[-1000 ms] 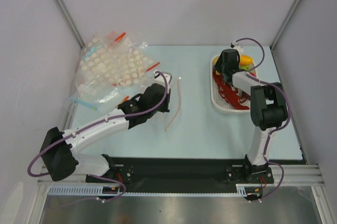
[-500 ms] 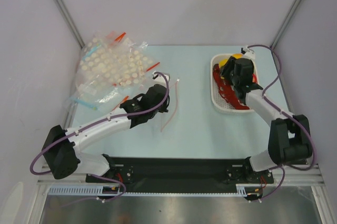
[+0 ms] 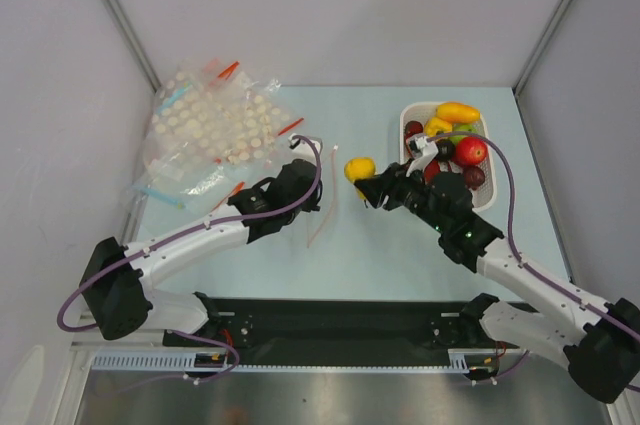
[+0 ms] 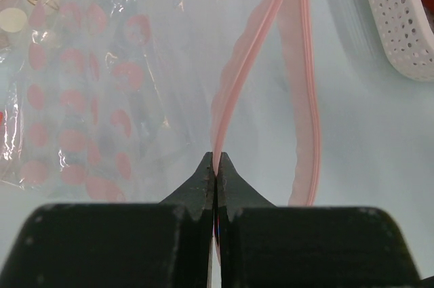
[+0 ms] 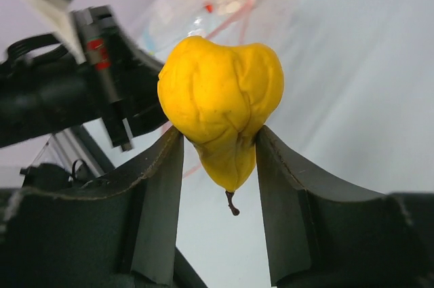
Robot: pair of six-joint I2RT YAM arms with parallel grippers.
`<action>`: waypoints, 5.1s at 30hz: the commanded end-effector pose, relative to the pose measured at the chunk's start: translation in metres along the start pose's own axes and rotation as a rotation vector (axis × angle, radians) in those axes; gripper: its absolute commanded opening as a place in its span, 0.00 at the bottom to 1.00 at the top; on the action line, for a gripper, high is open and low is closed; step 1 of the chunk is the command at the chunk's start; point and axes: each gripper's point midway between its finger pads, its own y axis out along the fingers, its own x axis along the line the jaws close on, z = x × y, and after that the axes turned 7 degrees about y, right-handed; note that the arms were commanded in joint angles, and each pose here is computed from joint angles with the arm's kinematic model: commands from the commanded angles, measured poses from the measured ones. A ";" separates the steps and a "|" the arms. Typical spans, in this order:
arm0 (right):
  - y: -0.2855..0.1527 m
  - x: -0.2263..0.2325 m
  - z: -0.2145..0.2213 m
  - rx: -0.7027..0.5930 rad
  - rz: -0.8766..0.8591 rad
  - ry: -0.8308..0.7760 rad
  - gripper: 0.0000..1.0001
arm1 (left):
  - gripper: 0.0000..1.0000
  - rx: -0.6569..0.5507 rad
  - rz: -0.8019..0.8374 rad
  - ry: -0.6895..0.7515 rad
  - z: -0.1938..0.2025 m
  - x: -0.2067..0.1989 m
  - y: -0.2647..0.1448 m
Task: Place the food in the zip-top bag and seal the zipper
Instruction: Place the fake fruit in the zipper food storage bag, then pick up the fake fruit from the bin.
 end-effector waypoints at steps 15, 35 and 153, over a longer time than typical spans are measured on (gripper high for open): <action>0.003 0.063 0.041 0.085 -0.276 -0.083 0.35 | 0.00 -0.060 -0.012 -0.016 -0.020 0.003 -0.005; 0.044 0.023 0.074 0.173 -0.066 0.052 0.36 | 0.00 -0.198 0.372 -0.040 -0.038 -0.054 -0.039; -0.019 -0.217 -0.119 -0.383 0.898 0.237 0.34 | 0.00 -0.248 0.085 -0.184 -0.040 0.012 -0.046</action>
